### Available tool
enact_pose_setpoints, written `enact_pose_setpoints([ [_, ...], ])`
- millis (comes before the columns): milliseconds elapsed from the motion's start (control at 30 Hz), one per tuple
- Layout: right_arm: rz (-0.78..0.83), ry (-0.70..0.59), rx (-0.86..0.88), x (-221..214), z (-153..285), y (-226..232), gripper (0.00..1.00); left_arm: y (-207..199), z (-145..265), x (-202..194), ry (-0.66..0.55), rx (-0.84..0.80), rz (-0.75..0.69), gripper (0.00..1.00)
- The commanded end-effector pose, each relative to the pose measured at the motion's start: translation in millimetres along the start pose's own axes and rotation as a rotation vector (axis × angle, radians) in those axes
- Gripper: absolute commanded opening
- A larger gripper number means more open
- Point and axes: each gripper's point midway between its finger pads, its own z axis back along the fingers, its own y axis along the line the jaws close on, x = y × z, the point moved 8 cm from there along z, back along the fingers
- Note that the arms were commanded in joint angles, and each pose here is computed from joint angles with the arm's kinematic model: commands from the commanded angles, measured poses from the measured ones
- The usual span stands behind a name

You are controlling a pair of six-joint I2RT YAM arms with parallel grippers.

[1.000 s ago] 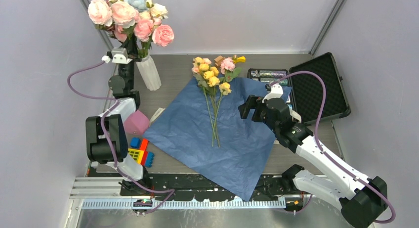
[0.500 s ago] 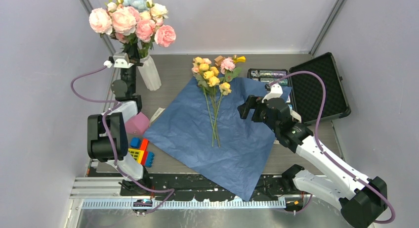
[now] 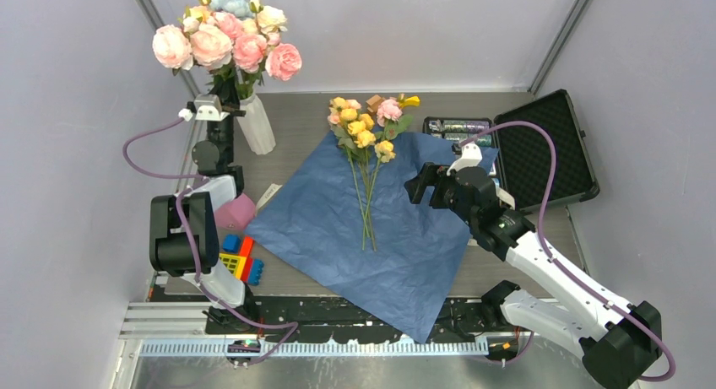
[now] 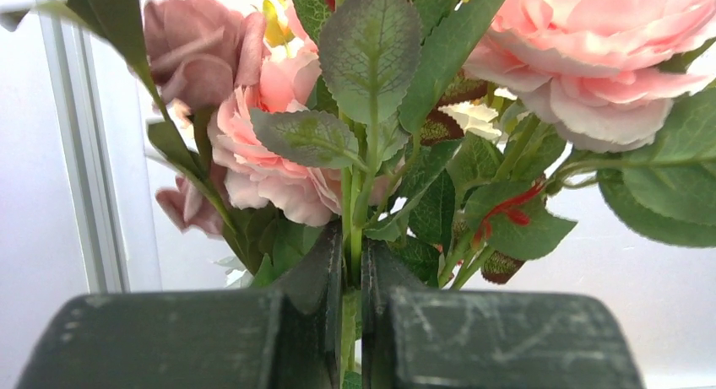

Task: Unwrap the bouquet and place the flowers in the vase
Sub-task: Insert the fake flower into the vase.

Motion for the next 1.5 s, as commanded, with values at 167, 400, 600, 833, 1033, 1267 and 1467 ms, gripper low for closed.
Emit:
enact_pose_setpoints([
  [167, -0.010, -0.062, 0.043, 16, 2, 8, 0.93, 4, 12, -23, 0.122, 0.033, -0.016, 0.16],
  [400, -0.010, -0.059, 0.046, 15, 2, 8, 0.93, 4, 14, -21, 0.123, 0.031, -0.017, 0.26],
  [600, -0.011, -0.057, 0.054, 15, 2, 9, 0.93, 3, 20, -20, 0.132, 0.037, -0.017, 0.38],
  [833, -0.010, -0.055, 0.065, 15, 2, 10, 0.93, 4, 31, -18, 0.145, 0.063, -0.017, 0.53],
  [1033, -0.005, -0.049, 0.088, 15, 1, 13, 0.93, 4, 42, -12, 0.154, 0.085, -0.024, 0.62],
  [1267, 0.005, -0.039, 0.096, 12, 0, 12, 0.93, 0, 51, 5, 0.200, 0.077, 0.000, 0.71],
  [1467, 0.014, -0.031, 0.116, 13, -2, 15, 0.93, 0, 59, 39, 0.307, 0.123, 0.011, 0.75],
])
